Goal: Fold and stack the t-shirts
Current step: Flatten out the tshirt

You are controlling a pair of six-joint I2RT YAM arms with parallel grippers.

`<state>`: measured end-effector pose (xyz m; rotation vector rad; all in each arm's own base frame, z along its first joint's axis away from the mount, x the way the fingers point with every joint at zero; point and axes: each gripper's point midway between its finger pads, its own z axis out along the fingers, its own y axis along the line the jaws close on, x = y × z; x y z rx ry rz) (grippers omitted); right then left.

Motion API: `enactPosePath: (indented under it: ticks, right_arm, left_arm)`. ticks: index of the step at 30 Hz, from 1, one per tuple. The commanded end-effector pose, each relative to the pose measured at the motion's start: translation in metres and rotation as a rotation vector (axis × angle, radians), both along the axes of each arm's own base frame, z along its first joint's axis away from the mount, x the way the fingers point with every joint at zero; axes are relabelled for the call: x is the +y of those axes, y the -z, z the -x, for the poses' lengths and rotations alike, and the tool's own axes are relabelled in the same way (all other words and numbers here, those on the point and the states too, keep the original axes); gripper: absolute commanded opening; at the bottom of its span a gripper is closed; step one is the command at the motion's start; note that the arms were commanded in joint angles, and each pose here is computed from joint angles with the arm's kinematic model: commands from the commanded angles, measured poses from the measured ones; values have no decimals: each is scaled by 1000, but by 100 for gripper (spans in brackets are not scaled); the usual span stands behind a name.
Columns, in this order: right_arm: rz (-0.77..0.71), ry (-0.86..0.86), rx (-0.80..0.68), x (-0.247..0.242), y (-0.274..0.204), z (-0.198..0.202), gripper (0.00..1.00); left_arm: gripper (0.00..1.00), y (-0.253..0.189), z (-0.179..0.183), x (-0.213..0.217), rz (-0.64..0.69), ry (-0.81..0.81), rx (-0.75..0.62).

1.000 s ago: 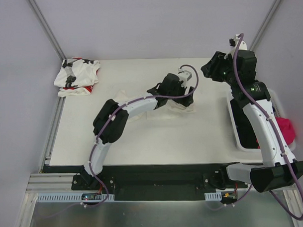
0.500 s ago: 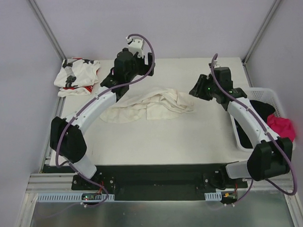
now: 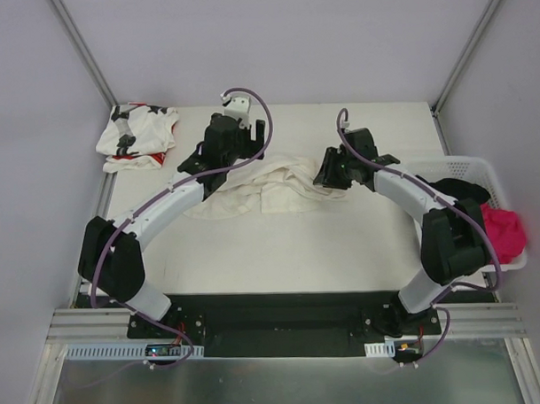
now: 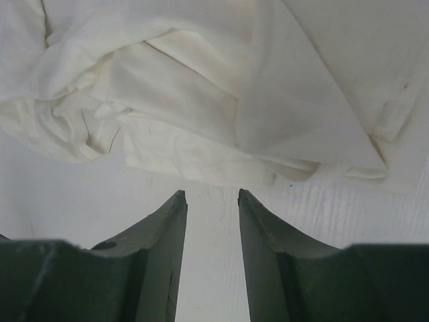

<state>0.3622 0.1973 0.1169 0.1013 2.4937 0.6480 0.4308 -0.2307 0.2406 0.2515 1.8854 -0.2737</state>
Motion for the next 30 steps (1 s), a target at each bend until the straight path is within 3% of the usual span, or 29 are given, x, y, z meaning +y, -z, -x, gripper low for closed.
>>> enactPosePath:
  ticks: [1,21,30]
  right_arm:
    - [-59,-6,-88,15,-27,-27,39]
    - [-109,-32,-7,52,-3,-48,39]
    - [-39,-23,14,46,11,-49,39]
  left_arm:
    - [81,-38,7,6,76,-18,-80]
    - [80,-33,10,11,64,-27,-83]
    - [80,-28,9,13,52,-34,-79]
